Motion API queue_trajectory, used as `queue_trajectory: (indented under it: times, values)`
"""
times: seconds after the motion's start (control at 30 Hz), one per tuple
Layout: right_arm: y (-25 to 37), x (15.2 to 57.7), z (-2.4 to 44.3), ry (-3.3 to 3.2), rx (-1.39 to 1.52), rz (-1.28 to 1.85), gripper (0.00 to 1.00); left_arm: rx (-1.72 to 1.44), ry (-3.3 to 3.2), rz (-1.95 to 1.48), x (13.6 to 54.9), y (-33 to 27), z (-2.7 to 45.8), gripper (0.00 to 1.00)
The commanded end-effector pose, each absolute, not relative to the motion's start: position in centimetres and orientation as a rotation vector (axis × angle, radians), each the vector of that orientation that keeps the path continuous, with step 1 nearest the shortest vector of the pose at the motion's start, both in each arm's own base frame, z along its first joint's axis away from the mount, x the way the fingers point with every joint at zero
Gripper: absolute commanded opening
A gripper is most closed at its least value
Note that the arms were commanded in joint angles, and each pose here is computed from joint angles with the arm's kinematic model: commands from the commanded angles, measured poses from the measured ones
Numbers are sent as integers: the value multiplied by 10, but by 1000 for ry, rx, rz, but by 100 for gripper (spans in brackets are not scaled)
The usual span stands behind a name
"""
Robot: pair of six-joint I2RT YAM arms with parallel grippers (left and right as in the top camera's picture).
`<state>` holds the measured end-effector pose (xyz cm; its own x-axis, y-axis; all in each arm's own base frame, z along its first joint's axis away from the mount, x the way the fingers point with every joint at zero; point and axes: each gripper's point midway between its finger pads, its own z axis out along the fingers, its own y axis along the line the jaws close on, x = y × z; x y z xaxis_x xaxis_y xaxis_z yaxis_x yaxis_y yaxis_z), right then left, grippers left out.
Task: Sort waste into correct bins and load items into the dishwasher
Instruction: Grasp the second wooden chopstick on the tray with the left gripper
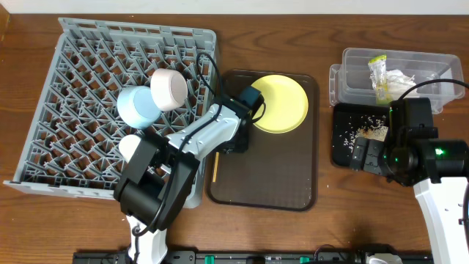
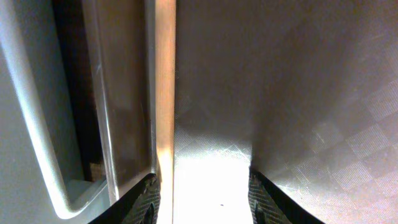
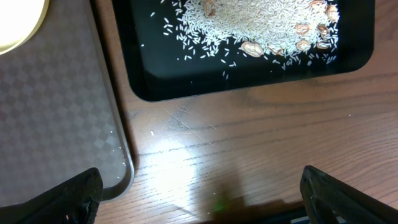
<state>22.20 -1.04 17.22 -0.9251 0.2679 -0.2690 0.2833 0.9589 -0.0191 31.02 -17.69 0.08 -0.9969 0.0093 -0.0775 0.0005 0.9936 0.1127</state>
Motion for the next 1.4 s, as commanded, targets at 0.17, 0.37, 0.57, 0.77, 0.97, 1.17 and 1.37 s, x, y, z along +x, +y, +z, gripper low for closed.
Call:
queue_trajectory:
  times: [0.17, 0.37, 0.57, 0.77, 0.97, 1.17, 1.37]
  values:
    - [-12, 224, 178, 2826, 413, -79, 99, -66, 3120, 322, 286, -152, -25, 47]
    - [-12, 224, 178, 2826, 412, -79, 99, -99, 3127, 336, 283, -150, -25, 47]
    - [-12, 224, 178, 2826, 413, -79, 99, -103, 3145, 335, 279, -150, -25, 27]
    - [-12, 224, 178, 2826, 413, -79, 99, -107, 3180, 276, 274, -157, -26, 24]
    - [-12, 224, 178, 2826, 413, -79, 99, -113, 3229, 188, 261, -164, -37, 24]
    - [-12, 224, 178, 2826, 413, -79, 99, -110, 3249, 158, 254, -166, -42, 11]
    - [-12, 224, 178, 2826, 413, -79, 99, -110, 3246, 153, 257, -165, -33, 6]
